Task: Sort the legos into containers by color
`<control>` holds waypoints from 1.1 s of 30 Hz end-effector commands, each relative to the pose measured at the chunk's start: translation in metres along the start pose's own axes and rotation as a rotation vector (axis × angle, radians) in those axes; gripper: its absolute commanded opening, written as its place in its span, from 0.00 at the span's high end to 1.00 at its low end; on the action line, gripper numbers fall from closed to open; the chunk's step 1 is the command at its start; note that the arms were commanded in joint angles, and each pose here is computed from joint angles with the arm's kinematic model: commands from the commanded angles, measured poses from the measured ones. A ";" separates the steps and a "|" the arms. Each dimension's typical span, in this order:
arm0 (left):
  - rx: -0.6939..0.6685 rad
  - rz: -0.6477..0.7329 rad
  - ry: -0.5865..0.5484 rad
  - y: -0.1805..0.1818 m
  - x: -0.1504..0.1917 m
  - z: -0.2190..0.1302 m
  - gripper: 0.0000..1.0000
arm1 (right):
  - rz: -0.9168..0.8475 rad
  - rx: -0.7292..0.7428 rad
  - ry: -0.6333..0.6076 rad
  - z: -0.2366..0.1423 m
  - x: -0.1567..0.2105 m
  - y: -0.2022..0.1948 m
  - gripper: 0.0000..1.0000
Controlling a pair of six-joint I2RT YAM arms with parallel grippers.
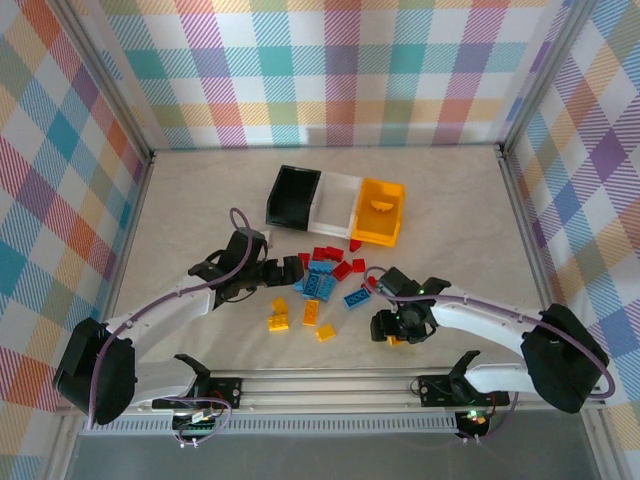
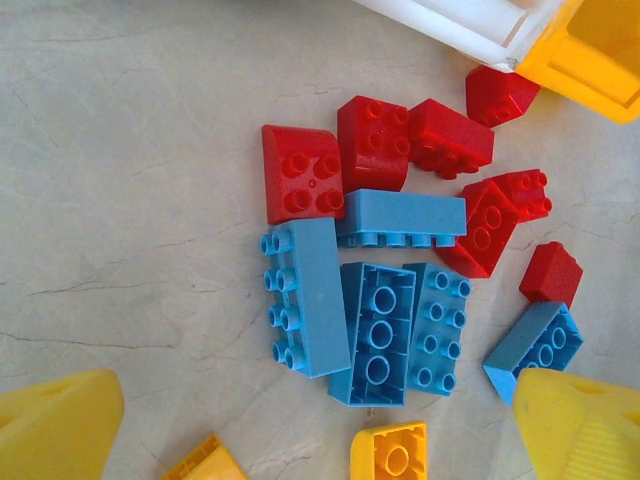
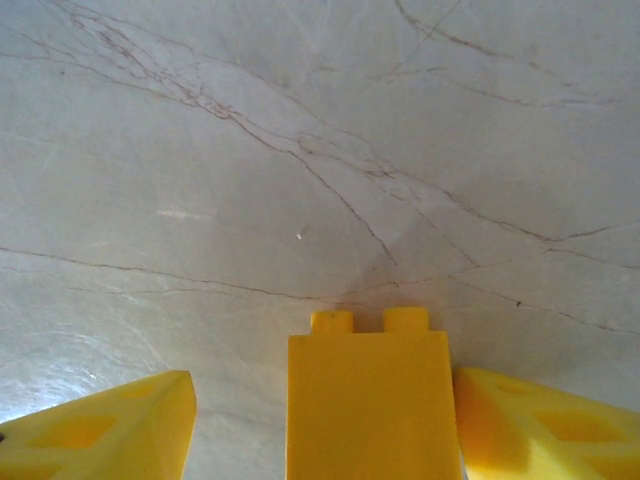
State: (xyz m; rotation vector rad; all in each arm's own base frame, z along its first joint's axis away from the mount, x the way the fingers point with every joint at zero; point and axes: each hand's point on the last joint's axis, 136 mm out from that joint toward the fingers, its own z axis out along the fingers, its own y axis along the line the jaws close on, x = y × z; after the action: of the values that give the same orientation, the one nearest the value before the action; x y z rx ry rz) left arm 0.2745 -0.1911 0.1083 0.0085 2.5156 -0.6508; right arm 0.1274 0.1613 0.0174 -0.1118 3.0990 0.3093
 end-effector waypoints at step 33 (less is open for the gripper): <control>-0.038 0.029 0.026 0.006 0.008 -0.010 0.00 | -0.050 0.007 -0.421 -0.120 -0.234 0.034 0.68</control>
State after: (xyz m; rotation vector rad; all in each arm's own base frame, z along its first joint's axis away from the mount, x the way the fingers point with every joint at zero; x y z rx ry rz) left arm 0.2701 -0.1860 0.1034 0.0104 2.5394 -0.6190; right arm 0.3218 0.1893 0.1493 -0.0311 2.6879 0.2994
